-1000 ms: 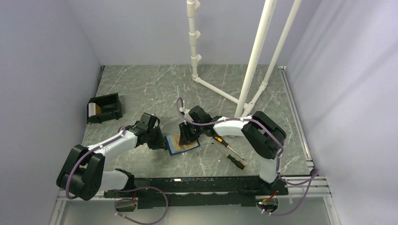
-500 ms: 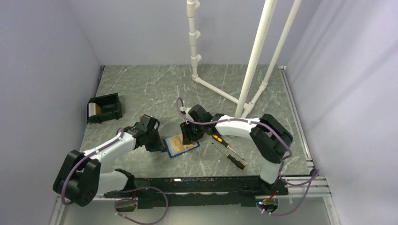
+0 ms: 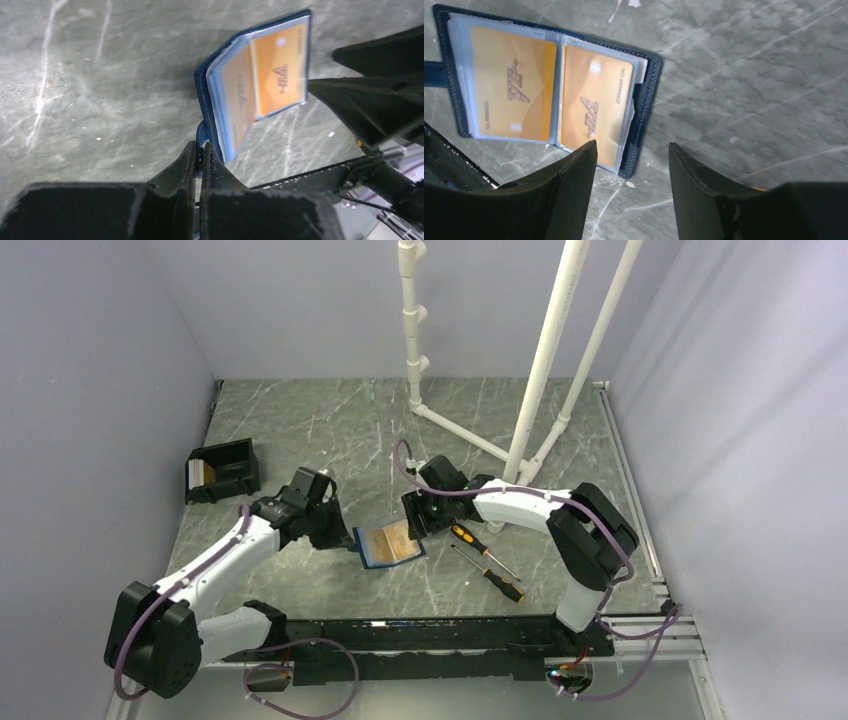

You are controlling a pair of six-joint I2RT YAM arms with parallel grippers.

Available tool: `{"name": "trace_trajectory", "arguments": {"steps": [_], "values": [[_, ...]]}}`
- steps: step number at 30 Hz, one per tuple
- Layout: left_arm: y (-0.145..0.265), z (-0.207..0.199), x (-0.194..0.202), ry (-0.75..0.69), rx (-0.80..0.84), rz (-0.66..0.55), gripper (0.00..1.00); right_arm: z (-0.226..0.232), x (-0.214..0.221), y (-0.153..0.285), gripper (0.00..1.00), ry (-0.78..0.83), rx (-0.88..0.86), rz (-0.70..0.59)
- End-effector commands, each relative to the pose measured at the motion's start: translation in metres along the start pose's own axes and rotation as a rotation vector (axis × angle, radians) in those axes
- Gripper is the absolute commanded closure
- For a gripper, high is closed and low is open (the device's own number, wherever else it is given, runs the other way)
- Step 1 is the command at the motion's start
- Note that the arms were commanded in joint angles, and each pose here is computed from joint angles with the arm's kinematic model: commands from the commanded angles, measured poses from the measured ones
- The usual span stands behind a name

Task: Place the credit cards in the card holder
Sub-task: Insert the credit card into the card holder, then close the card holder at the center of the board.

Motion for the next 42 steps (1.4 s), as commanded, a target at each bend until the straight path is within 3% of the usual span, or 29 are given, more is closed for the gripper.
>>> {"name": "trace_trajectory", "arguments": {"steps": [1, 6, 10, 15, 18, 20, 22, 28, 32, 37, 42], "values": [[0.013, -0.014, -0.012, -0.042, 0.088, -0.003, 0.94, 0.003, -0.005, -0.001, 0.42, -0.052, -0.041, -0.009], [-0.009, -0.004, -0.003, -0.019, 0.015, 0.064, 0.94, 0.01, -0.01, -0.007, 0.4, -0.144, -0.084, -0.009], [-0.019, 0.004, 0.006, -0.004, -0.015, 0.077, 0.76, 0.009, -0.007, -0.013, 0.41, -0.184, -0.086, 0.003], [0.002, 0.002, 0.0, -0.019, -0.041, 0.009, 0.44, 0.005, -0.006, -0.012, 0.41, -0.186, -0.044, 0.003], [0.018, -0.001, -0.006, -0.036, -0.037, -0.048, 0.36, 0.003, -0.006, -0.009, 0.41, -0.177, -0.014, -0.008], [0.023, -0.009, -0.011, -0.052, 0.04, -0.07, 0.42, 0.001, -0.006, -0.006, 0.41, -0.176, -0.01, -0.009], [0.019, -0.019, -0.017, -0.061, 0.149, -0.084, 0.55, -0.001, -0.005, -0.004, 0.41, -0.181, -0.003, -0.009], [-0.014, -0.042, -0.021, -0.07, 0.374, -0.025, 0.8, -0.003, 0.0, -0.001, 0.42, -0.203, -0.012, 0.01], [-0.038, -0.048, -0.013, -0.081, 0.36, 0.028, 0.87, -0.005, 0.008, 0.003, 0.43, -0.22, -0.008, 0.037], [-0.059, -0.035, 0.002, -0.061, 0.231, 0.073, 1.0, -0.008, 0.021, 0.008, 0.44, -0.239, -0.02, 0.069], [-0.068, -0.024, 0.016, -0.048, 0.13, 0.105, 1.0, -0.004, 0.029, 0.003, 0.45, -0.287, -0.106, 0.12]]}}
Point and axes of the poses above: each gripper's point midway between its finger pads, its own y axis back along the fingers, its own z axis along the line the jaws close on, x = y × z, the point moved 10 cm from there along y, back along the fingers, and after that the axes turned 12 degrees about -y, right-handed, at the moved point
